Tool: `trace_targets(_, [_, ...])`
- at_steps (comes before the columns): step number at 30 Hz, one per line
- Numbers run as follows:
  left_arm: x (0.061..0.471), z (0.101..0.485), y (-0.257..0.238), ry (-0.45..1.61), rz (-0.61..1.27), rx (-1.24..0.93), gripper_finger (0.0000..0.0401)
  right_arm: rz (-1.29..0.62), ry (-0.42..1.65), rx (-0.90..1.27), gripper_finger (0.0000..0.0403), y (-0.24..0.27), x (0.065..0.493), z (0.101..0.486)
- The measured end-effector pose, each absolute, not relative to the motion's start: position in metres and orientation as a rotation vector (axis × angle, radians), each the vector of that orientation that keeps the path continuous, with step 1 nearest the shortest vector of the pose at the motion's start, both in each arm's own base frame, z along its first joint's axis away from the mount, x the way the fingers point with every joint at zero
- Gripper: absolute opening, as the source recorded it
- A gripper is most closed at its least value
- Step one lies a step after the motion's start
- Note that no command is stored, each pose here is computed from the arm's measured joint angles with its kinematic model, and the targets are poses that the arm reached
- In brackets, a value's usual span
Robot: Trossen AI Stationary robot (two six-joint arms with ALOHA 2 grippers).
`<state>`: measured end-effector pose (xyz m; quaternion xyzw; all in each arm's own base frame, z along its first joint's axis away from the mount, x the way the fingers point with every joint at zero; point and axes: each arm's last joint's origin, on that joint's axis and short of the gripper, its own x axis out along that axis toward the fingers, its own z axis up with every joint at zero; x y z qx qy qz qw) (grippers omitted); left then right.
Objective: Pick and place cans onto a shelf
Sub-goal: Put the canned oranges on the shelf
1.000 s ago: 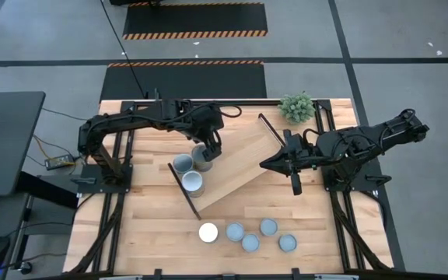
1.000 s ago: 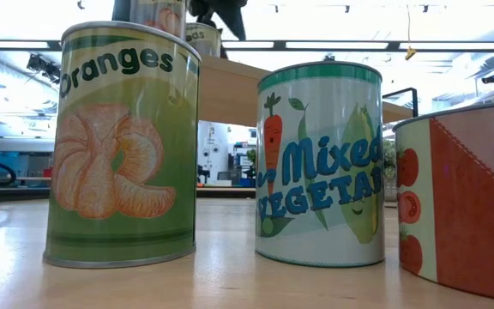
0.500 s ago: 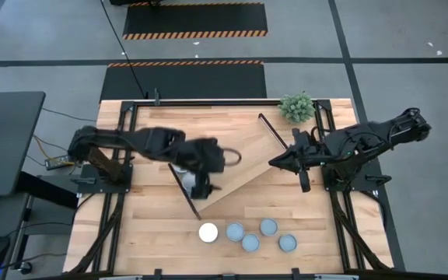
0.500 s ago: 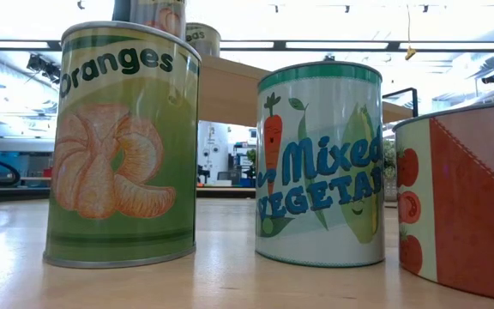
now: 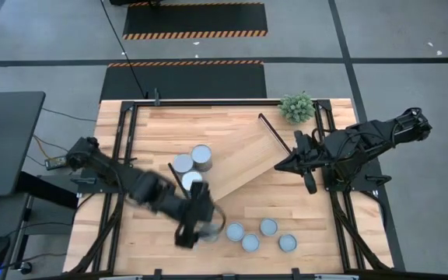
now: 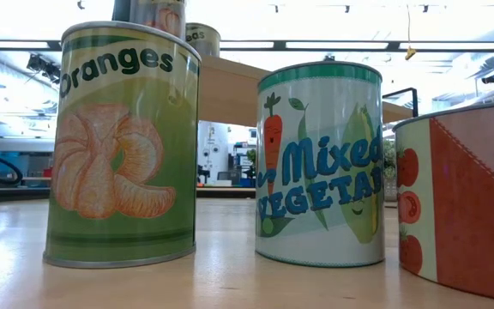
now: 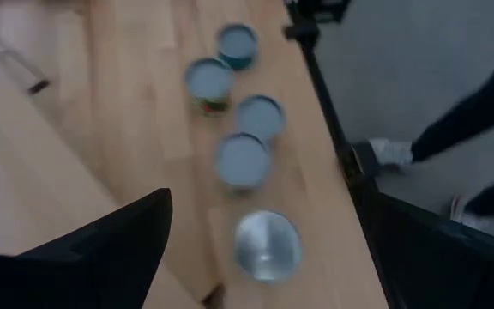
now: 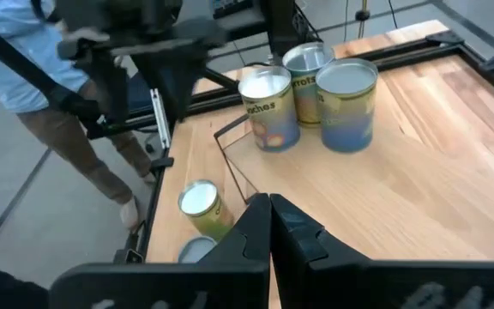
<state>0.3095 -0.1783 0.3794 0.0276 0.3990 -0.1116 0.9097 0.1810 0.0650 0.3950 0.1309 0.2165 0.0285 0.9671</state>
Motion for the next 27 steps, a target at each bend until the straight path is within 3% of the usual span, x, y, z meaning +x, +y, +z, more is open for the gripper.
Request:
trace_targets(10, [0.294,0.344,-0.244,0.863,-0.221,0.196,0.0386,0.067,0.495,0.323,0.0007,0.078,0.198,0.384])
trace_targets(20, [0.273,0.312,-0.277,0.999,-0.146,0.112,0.0386,0.082,0.475,0.418,0.0005,0.126,0.237,0.362])
trace_targets(27, [0.280,0.277,-0.292,1.061,-0.097,0.189,0.0386,0.080,0.479,0.493,0.0005,0.159,0.252,0.344])
